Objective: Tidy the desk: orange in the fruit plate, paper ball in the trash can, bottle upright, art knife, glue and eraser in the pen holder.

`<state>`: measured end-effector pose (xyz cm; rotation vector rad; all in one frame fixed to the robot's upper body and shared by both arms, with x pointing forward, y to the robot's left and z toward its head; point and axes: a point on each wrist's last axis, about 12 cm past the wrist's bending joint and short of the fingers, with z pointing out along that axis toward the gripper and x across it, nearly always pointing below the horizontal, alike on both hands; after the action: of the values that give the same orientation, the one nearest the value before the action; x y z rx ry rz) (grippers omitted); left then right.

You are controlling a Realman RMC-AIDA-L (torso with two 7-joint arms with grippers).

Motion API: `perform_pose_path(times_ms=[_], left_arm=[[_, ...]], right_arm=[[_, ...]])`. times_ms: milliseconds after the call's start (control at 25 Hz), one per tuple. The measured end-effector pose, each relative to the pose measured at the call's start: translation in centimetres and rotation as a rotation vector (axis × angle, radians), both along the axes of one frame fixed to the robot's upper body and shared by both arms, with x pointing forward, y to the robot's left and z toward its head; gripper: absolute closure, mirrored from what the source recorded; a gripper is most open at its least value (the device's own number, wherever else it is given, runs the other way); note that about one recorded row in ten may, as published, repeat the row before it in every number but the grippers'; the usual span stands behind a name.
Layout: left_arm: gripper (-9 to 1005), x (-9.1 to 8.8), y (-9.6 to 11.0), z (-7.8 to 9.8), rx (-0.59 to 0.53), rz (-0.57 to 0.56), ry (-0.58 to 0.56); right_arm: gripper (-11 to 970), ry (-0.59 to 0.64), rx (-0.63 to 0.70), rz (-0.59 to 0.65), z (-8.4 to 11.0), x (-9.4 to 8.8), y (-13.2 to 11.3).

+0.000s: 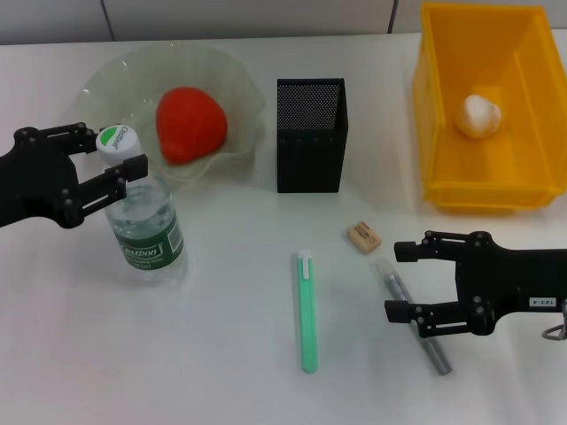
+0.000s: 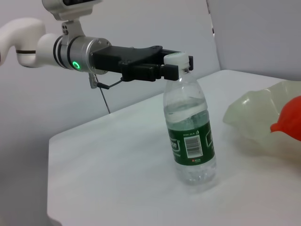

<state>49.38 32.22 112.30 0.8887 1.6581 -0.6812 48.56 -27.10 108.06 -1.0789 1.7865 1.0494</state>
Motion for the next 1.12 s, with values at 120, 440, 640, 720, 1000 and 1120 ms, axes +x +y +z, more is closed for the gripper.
perform_pose_path(times_ms=[120, 440, 640, 720, 1000, 1120], left_arm=[[542, 0.0, 0.0, 0.0, 0.000, 0.000, 0.000], [394, -0.6, 2.3, 1.3, -0.061, 0.084, -0.060], [271, -4.6, 5.5, 0.3, -0.062, 0.157, -0.054], [225, -5.5, 5.4, -0.1, -0.062, 0.132, -0.061], [210, -8.9, 2.7, -4.8, -0.115, -0.046, -0.062], [210, -8.8, 1.8, -5.9, -0.114, -0.079, -0.057]], right_arm=[[120, 0.004, 0.000, -0.002, 0.1, 0.1, 0.0], [120, 0.004, -0.030, -0.031, 3.0, 1.2, 0.0], [120, 0.063, -0.206, -0.106, 9.6, 3.1, 1.6], [120, 0.078, -0.248, -0.119, 10.9, 3.4, 2.4], [120, 0.186, -0.601, -0.184, 14.9, 4.7, 9.9], [121, 0.199, -0.669, -0.178, 14.4, 4.6, 12.1]])
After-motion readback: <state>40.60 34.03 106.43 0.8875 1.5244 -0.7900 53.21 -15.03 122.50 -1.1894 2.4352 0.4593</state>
